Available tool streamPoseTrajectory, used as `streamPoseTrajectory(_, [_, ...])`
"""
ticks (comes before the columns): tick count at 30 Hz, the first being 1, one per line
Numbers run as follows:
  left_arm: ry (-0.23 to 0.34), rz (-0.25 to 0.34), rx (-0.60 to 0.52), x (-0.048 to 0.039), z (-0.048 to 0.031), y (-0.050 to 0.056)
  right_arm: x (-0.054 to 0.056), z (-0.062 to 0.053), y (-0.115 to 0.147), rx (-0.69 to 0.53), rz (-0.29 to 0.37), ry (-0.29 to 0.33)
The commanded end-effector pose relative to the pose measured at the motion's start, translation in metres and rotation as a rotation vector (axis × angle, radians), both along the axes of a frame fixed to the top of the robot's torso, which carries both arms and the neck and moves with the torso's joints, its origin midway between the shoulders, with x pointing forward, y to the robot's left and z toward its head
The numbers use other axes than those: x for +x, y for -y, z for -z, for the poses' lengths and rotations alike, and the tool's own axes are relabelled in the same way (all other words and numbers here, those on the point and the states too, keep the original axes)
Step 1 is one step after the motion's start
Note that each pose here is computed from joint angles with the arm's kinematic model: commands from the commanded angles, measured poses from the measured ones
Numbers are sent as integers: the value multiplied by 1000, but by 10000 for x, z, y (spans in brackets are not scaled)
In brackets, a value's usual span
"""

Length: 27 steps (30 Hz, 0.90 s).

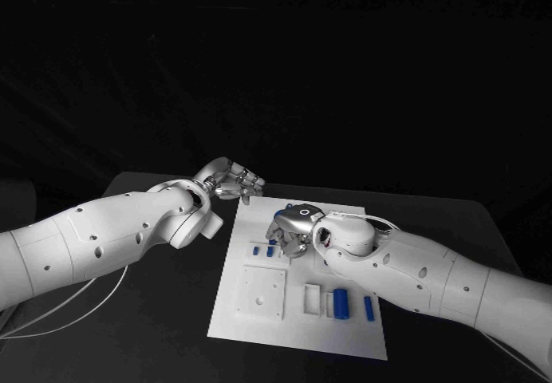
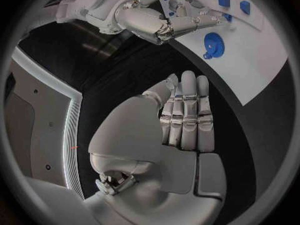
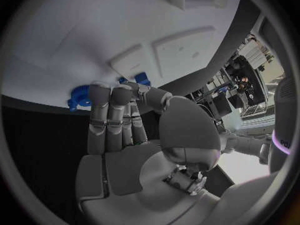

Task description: Assemble the parts on the task board

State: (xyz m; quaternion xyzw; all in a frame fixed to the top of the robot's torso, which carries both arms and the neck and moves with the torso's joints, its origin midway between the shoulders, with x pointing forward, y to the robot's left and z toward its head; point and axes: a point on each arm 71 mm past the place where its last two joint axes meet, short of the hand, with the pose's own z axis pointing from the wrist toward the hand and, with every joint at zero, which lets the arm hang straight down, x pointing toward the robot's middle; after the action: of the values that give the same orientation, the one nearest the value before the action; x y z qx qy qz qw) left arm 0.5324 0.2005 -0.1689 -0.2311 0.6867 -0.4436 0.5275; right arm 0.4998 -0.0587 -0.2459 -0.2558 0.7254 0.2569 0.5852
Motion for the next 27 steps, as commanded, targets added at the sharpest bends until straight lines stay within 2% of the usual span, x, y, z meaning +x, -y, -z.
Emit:
streamPoseTrajectory(1, [-1,9,-10,-2,-18,29,-5,23,-9,-31,-10,-15])
streamPoseTrajectory(21, [-7,13,-8,2,-23,45,-7,34,-70,-55,-6,-28])
streamPoseTrajectory(27, [-7,13,-8,4,-23,46,2,58,-60,-95,11,-44])
